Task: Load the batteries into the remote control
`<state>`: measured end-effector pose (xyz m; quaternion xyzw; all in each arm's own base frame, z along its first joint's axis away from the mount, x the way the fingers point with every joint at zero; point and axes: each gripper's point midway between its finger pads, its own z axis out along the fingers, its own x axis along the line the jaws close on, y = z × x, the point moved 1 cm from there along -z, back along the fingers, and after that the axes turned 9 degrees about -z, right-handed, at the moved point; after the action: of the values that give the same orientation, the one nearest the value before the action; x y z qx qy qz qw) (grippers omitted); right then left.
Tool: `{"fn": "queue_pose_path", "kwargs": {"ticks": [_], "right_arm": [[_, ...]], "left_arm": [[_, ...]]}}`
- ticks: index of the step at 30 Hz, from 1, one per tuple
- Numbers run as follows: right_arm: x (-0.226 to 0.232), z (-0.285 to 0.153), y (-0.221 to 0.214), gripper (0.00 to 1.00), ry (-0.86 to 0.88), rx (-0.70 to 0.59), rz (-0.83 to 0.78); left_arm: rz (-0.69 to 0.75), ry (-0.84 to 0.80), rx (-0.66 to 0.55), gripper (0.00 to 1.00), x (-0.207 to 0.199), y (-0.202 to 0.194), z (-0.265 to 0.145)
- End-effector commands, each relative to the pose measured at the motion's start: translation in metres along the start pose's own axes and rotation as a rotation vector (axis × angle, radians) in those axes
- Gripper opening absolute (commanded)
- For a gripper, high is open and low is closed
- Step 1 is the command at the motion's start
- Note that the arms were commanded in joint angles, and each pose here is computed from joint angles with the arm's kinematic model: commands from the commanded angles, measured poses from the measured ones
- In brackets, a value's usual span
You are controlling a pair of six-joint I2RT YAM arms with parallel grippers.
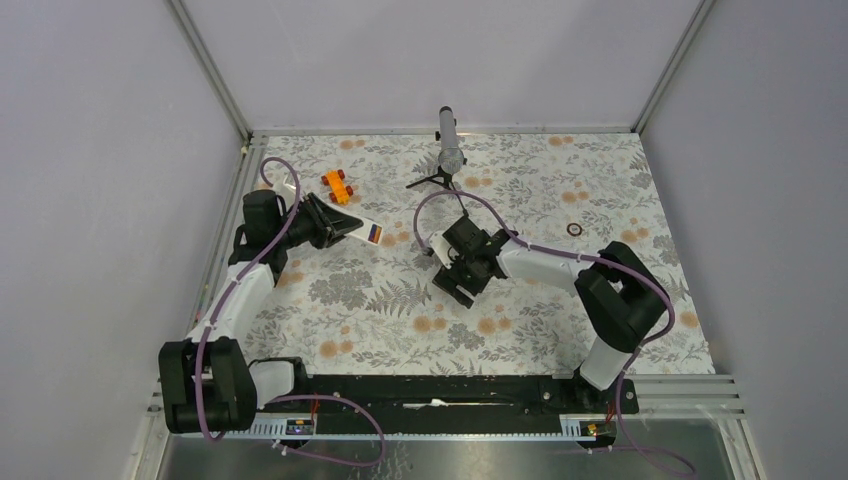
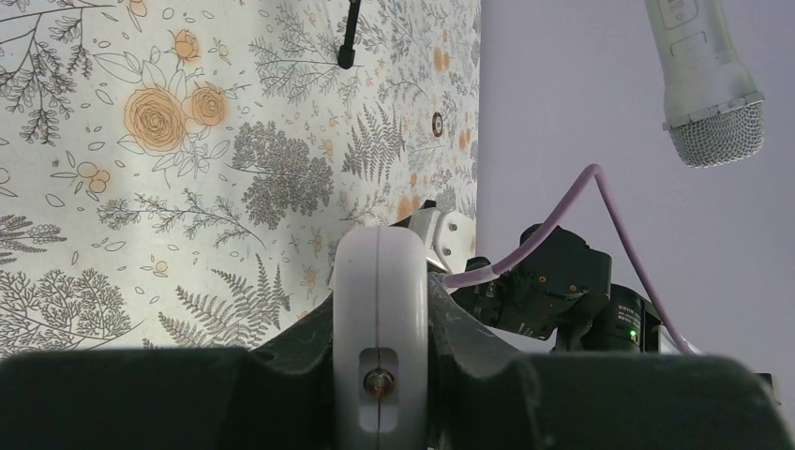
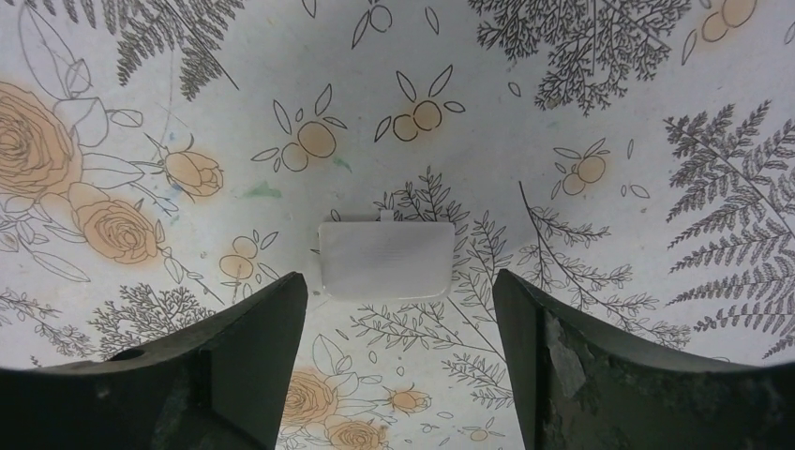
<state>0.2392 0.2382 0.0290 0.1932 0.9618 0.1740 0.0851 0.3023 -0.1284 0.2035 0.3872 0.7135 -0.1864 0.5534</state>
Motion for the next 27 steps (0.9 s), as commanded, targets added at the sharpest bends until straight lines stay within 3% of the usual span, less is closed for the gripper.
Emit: {"fn": "queue_pose_path", "kwargs": {"ticks": [1, 6, 12, 20, 25, 27], "right_arm": [[-0.001, -0.005, -0.003, 0.8, 0.001, 0.063, -0.021], [0.005, -0.002, -0.011, 0.8, 0.035, 0.097, -0.011], [0.006, 0.004, -0.016, 0.72, 0.04, 0.125, -0.013], [0.004, 0.009, -0.003, 0.73, 0.049, 0.112, -0.003], [0.006, 0.005, -0.006, 0.63, 0.056, 0.131, 0.018], [0.005, 0.004, -0.011, 0.63, 0.044, 0.154, 0.03]], "left_arm": [[0.037, -0.048, -0.001, 0.0, -0.007, 0.005, 0.0], [0.031, -0.052, 0.003, 0.0, -0.006, 0.007, 0.002], [0.026, -0.062, 0.008, 0.0, -0.007, 0.007, 0.002], [0.023, -0.065, 0.008, 0.0, -0.006, 0.006, 0.001], [0.024, -0.066, 0.003, 0.0, -0.006, 0.005, -0.001], [0.023, -0.067, 0.004, 0.0, -0.006, 0.004, -0.001]]}}
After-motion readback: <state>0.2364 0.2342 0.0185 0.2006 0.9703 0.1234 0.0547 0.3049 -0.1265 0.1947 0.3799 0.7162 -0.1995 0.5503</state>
